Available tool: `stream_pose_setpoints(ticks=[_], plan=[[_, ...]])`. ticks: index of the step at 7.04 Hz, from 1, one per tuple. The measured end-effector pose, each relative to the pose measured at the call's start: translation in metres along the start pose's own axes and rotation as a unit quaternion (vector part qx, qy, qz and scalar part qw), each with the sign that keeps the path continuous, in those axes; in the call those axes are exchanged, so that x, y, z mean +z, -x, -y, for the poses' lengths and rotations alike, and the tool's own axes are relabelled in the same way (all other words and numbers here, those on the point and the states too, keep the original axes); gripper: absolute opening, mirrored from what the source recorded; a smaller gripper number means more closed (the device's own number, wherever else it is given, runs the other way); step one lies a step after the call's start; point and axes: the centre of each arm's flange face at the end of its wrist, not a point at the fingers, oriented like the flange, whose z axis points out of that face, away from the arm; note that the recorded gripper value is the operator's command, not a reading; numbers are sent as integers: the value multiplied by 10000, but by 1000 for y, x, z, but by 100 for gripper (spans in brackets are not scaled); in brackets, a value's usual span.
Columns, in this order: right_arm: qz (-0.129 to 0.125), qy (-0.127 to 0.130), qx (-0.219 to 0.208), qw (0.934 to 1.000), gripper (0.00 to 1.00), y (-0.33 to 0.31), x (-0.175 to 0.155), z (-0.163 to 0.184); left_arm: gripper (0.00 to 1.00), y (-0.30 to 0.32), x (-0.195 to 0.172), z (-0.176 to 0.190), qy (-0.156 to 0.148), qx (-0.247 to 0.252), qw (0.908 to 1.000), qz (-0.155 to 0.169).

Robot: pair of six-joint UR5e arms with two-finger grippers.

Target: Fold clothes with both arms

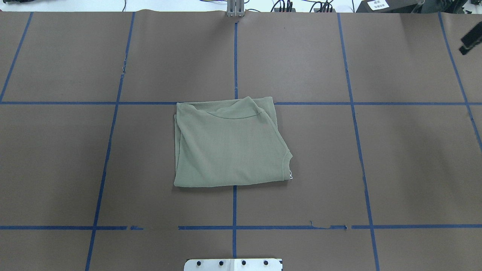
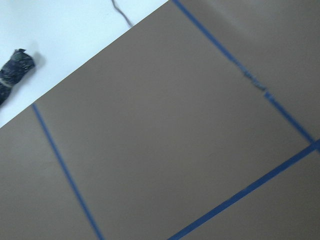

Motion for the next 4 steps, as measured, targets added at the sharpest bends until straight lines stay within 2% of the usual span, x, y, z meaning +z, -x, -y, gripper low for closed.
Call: stream_pose_setpoints(ticks=[2,3,4], plan=[[280,218,643,9973,100,-106,47,-129,100,56,-2,-81,442,-791,9959,-12],[332,159,911,9952,100,-130,55,-175,100,79,1,-116,552,-1219,9910,-100],[349,96,1075,9935,100,-136,53,-197,100,84,10,-140,635,-1532,9854,-393]])
